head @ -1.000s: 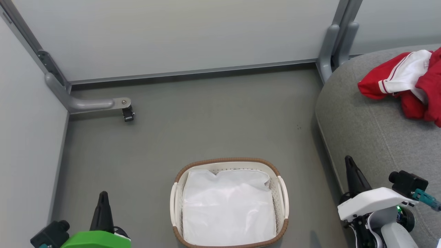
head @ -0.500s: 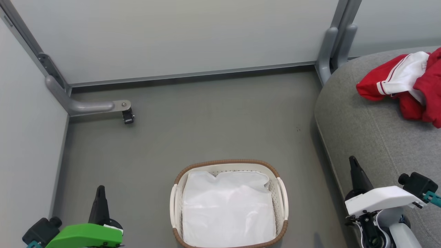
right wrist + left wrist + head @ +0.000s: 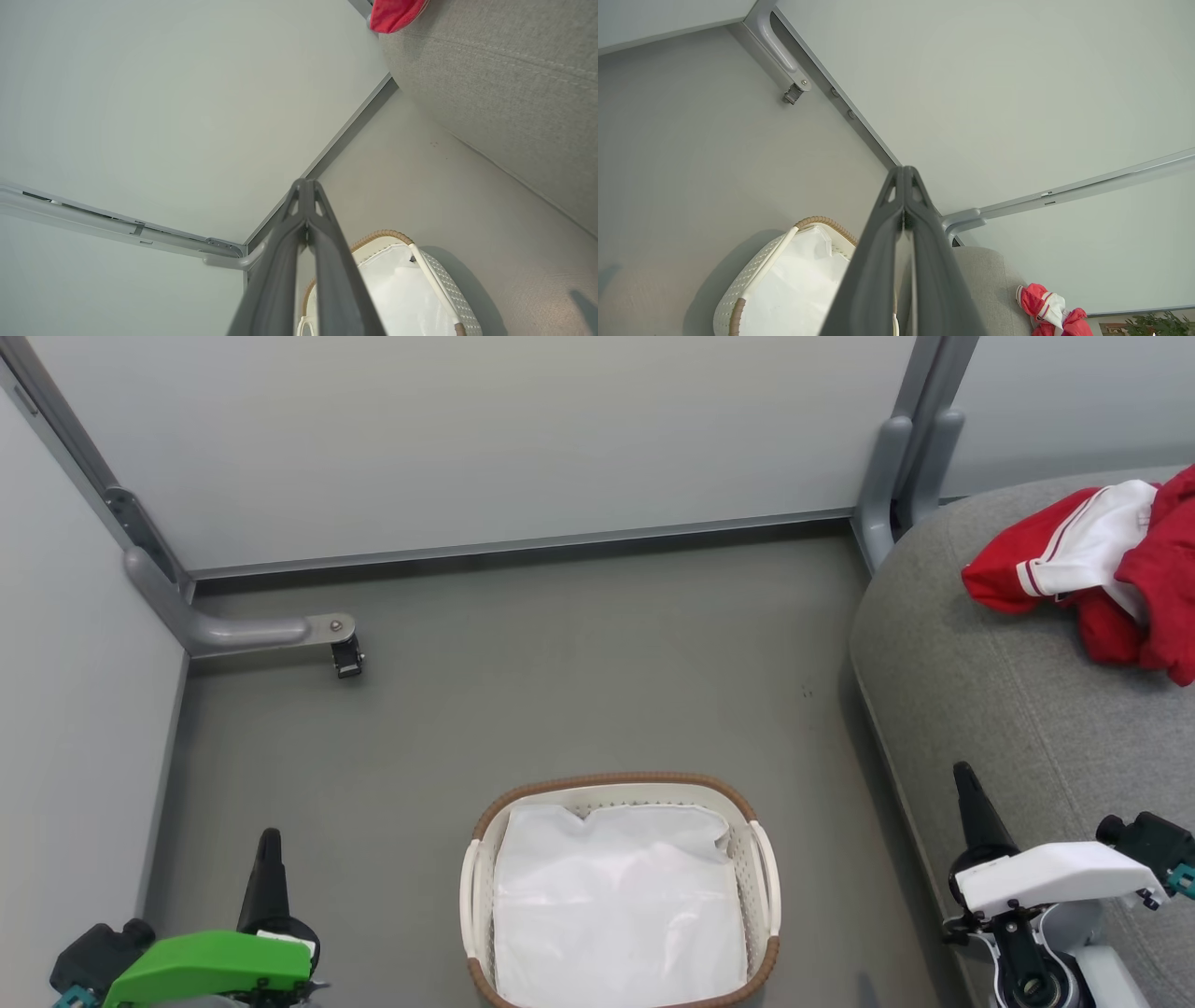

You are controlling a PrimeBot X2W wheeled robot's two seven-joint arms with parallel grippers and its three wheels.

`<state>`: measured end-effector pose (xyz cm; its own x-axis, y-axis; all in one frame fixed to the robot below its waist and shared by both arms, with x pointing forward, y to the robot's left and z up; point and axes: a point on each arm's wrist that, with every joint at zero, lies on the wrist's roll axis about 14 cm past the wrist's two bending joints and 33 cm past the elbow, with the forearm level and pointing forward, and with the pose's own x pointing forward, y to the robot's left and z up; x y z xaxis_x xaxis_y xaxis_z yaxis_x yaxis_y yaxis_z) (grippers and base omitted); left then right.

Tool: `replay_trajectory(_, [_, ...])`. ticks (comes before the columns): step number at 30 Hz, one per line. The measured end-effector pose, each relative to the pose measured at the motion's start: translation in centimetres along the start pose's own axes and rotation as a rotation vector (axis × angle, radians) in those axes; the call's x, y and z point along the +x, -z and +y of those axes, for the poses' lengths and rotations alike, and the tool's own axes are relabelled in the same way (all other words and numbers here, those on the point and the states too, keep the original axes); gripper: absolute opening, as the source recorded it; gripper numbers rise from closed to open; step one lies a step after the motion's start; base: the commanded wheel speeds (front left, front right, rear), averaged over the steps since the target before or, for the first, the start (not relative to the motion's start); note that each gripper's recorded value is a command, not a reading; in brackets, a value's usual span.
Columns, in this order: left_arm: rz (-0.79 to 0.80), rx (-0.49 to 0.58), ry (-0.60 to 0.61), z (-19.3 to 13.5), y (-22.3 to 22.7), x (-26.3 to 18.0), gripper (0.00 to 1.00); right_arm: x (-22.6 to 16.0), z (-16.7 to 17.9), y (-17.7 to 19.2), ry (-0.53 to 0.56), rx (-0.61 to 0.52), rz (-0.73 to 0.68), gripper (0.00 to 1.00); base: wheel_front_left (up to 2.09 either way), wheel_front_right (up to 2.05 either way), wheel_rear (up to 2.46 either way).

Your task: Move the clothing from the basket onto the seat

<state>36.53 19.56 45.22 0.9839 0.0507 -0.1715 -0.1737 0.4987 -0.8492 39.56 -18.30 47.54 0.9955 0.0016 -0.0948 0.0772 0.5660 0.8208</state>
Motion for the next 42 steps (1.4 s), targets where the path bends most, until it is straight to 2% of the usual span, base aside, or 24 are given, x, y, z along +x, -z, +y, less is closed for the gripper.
replay_trajectory(42, [0.001, -0.352, 0.092, -2.7, -1.8, 1.0, 0.00, -0.5, 0.8, -1.8, -0.039, 0.401, -0.017, 0.00, 0.00, 0.00, 0.00])
